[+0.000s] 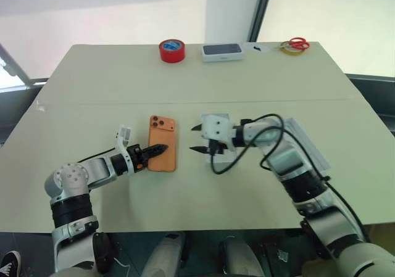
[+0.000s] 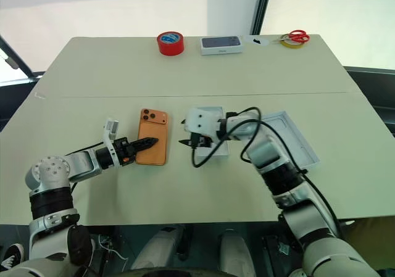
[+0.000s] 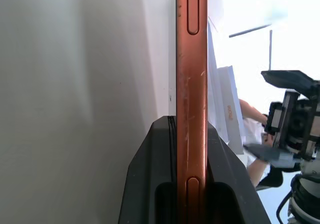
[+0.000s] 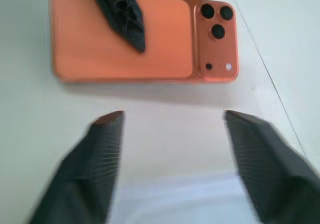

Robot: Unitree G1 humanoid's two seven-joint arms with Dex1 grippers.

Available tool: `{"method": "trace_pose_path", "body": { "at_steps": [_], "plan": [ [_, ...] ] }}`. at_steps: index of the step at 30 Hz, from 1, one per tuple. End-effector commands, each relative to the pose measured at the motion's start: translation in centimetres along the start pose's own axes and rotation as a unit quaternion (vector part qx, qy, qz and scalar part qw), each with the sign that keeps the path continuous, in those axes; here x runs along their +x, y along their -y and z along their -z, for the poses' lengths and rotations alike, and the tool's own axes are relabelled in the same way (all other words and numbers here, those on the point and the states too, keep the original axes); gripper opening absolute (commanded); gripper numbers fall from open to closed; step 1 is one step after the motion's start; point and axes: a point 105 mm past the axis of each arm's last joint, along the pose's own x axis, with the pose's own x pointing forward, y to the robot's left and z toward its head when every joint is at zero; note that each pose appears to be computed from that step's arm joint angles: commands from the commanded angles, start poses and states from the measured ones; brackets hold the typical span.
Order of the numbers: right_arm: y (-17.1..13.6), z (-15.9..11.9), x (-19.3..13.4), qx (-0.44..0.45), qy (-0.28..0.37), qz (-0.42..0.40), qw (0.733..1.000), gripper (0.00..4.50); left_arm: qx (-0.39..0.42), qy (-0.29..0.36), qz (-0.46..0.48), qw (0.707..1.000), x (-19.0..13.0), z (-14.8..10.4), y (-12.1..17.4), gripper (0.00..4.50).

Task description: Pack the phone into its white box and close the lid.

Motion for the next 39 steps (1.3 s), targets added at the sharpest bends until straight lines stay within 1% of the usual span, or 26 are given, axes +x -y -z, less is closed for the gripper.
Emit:
{"method": "trace_pose_path", "body": {
  "at_steps": [1, 3, 5, 8, 10, 15, 20, 23, 25, 26, 29, 32, 34, 36, 39],
  "plan": [
    [-2.0, 1.0, -2.6, -0.023, -0.012, -0.052, 0.998, 4.19, 0.026, 0.039, -0.006, 0.999, -0.2, -1.4, 0.6, 0.00],
    [-2.7, 2.0, -3.7, -0.017, -0.025, -0.062, 0.998, 4.19, 0.027, 0.048, 0.002, 0.998, 0.1, -1.6, 1.0, 0.00],
    [-3.1, 2.4, -4.0, -0.023, -0.027, -0.065, 0.997, 4.19, 0.048, 0.047, -0.008, 0.998, 0.3, -1.5, 1.0, 0.00],
    [-3.3, 3.0, -3.8, -0.020, -0.036, -0.062, 0.997, 3.36, 0.058, 0.039, 0.002, 0.998, 0.6, -1.1, 1.4, 0.00],
    [-3.3, 3.4, -3.4, -0.026, -0.044, -0.059, 0.997, 2.41, 0.060, 0.039, 0.007, 0.997, 0.7, -1.2, 1.6, 0.00],
    [-2.9, 3.8, -3.1, -0.017, -0.045, -0.043, 0.998, 2.41, 0.055, 0.047, 0.012, 0.997, 0.7, -1.9, 1.8, 0.00],
    [-3.1, 4.2, -2.9, -0.011, -0.049, -0.043, 0.998, 2.41, 0.056, 0.047, 0.007, 0.997, 0.8, -1.9, 1.6, 0.00],
    [-3.2, 4.3, -2.8, -0.007, -0.049, -0.045, 0.998, 1.57, 0.059, 0.047, 0.009, 0.997, 0.9, -1.7, 1.8, 0.00],
    [-3.3, 4.3, -2.7, -0.010, -0.052, -0.047, 0.998, 0.65, 0.057, 0.048, 0.009, 0.997, 1.0, -1.7, 1.8, 0.00],
    [-3.3, 4.3, -2.6, -0.011, -0.053, -0.048, 0.997, 0.02, 0.054, 0.048, 0.010, 0.997, 1.0, -1.7, 1.8, 0.00],
    [-3.4, 4.3, -2.3, -0.009, -0.053, -0.051, 0.997, 0.02, 0.048, 0.048, 0.020, 0.997, 1.0, -1.8, 2.2, 0.00],
    [-2.9, 2.8, -1.8, 0.001, -0.025, -0.041, 0.999, 0.02, 0.049, 0.054, 0.021, 0.997, 0.9, -2.2, 2.4, 0.00],
    [-2.5, 1.9, -1.4, 0.007, -0.015, -0.034, 0.999, 0.02, 0.045, 0.074, 0.027, 0.996, 1.1, -3.2, 3.1, 0.00],
    [-2.1, 0.8, -0.2, 0.009, -0.002, -0.025, 1.000, 0.02, 0.051, 0.098, 0.045, 0.993, 1.8, -4.6, 4.9, 0.00],
    [-2.1, 0.2, 1.0, 0.006, 0.001, -0.018, 1.000, 0.02, 0.055, 0.098, 0.064, 0.992, 2.3, -5.0, 6.4, 0.00]
  ]
}}
